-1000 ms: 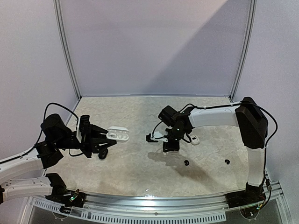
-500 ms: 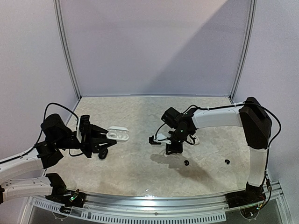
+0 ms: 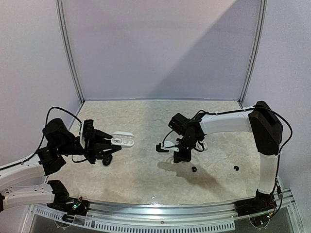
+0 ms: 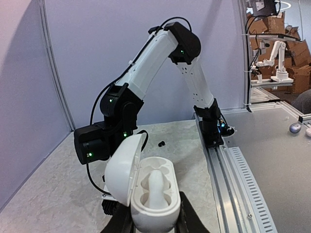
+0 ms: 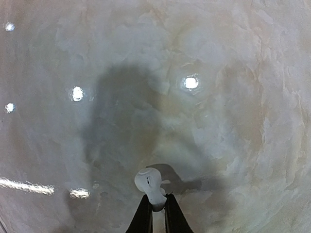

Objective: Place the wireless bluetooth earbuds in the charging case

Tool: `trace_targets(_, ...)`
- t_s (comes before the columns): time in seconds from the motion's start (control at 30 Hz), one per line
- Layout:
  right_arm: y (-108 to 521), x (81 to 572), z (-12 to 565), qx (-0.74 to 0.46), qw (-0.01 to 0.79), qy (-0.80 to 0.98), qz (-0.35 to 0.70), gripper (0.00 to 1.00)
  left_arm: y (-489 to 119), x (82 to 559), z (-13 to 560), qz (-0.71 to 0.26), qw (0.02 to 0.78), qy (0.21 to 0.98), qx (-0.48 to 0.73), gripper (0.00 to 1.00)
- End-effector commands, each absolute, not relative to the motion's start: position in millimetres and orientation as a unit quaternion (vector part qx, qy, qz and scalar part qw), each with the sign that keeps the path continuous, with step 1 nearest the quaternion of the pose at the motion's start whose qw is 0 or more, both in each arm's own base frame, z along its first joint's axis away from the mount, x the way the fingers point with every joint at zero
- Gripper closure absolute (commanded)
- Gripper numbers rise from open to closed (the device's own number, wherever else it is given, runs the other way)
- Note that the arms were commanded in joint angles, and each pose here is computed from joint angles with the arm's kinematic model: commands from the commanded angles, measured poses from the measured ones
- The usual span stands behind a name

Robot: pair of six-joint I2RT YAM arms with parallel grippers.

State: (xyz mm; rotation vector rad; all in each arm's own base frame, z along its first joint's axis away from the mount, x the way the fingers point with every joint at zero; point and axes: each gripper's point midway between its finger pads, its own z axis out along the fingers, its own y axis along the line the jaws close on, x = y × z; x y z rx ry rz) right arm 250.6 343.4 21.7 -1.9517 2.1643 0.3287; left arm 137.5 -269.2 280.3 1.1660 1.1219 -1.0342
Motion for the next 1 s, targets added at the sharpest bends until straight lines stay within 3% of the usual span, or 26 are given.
trace_targets(0.0,347,243,29,-0.66,0.103,0.732,0.132,1.0,-269,141,280,-0.433,0.576,0.482,0.499,1.0)
trace_targets(0.23,352,249,47,-0.641,0.13,0.745,0.133,1.0,-269,144,278,-0.43,0.574,0.492,0.494,1.0)
trace_targets(0.53,363,263,113,-0.593,0.203,0.766,0.143,1.0,-266,165,269,-0.406,0.578,0.542,0.456,1.0)
trace_targets(0.73,377,269,201,-0.538,0.286,0.778,0.153,1.0,-265,169,269,-0.405,0.58,0.55,0.445,1.0)
trace_targets(0.97,420,225,303,-0.552,0.377,0.72,0.187,1.0,-266,173,283,-0.424,0.591,0.541,0.422,1.0)
